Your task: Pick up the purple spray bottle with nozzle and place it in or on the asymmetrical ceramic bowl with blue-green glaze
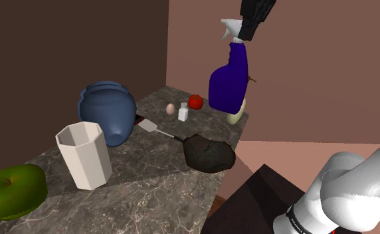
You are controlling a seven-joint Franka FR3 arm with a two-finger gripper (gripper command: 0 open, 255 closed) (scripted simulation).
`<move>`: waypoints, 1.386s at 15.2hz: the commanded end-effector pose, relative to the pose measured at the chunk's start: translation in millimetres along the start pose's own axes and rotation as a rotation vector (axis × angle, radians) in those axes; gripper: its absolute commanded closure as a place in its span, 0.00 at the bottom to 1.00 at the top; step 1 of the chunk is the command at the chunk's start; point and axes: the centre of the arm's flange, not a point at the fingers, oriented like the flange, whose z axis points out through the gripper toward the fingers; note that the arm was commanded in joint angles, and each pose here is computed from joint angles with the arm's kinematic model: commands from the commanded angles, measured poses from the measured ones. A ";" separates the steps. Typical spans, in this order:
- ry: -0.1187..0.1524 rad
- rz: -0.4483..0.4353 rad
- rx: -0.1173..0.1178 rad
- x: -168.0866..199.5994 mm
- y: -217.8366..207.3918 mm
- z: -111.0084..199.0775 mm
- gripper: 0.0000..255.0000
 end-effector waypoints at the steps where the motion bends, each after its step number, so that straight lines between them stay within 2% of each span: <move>1: 0.000 0.002 0.000 -2.4 -10.4 -0.4 1.00; 21: 0.000 0.002 0.000 -11.3 -2.2 104.5 1.00</move>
